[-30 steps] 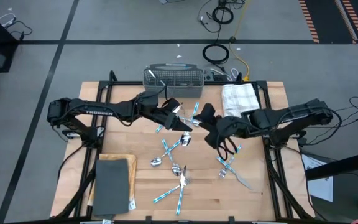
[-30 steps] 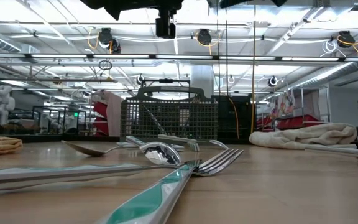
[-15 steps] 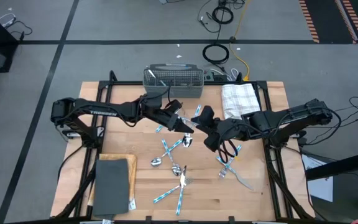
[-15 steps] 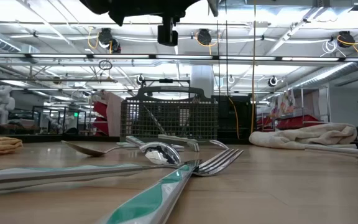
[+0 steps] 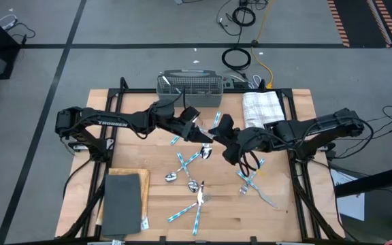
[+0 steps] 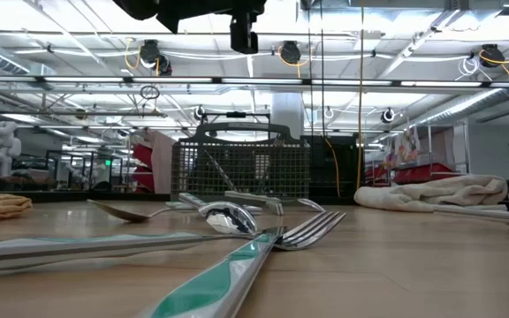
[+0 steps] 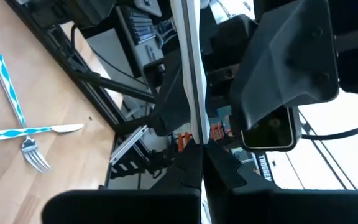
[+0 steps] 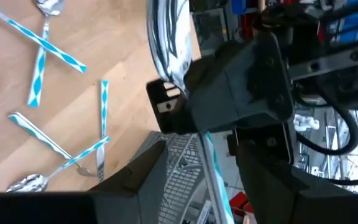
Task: Sort silverware
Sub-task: Put the blue spoon into the gray silverware rack
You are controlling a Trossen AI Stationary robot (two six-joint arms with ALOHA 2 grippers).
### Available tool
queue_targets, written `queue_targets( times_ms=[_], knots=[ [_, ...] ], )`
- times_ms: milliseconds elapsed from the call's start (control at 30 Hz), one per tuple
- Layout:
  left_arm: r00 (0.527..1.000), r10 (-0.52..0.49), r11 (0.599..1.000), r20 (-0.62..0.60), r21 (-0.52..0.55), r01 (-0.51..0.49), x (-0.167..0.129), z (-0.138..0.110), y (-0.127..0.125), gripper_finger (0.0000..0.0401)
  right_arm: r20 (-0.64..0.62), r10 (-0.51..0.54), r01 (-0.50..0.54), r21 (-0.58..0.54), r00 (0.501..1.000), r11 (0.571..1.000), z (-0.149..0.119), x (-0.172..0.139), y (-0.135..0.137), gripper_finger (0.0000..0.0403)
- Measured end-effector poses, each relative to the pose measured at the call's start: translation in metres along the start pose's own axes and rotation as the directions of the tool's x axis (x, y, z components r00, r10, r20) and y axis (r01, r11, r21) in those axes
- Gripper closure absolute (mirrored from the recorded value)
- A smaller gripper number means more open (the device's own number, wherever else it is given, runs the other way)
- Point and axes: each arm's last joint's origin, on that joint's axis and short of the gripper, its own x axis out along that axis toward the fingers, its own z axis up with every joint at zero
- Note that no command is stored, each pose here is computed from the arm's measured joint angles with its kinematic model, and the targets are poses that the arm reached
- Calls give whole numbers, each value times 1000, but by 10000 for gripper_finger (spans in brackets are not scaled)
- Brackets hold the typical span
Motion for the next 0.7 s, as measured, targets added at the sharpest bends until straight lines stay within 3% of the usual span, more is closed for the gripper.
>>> queue_targets(
  times_ms=[400,700],
  knots=[
    [1000,1,1000,-3,-2,-1,0,-1,0,395,-4,-5,5,2,1000,1000,-2,1,-2,303],
    [1000,4,1000,-13,-14,-4,0,-1,1,394,-16,2,-2,6,1000,1000,-1,6,1,393]
  ],
)
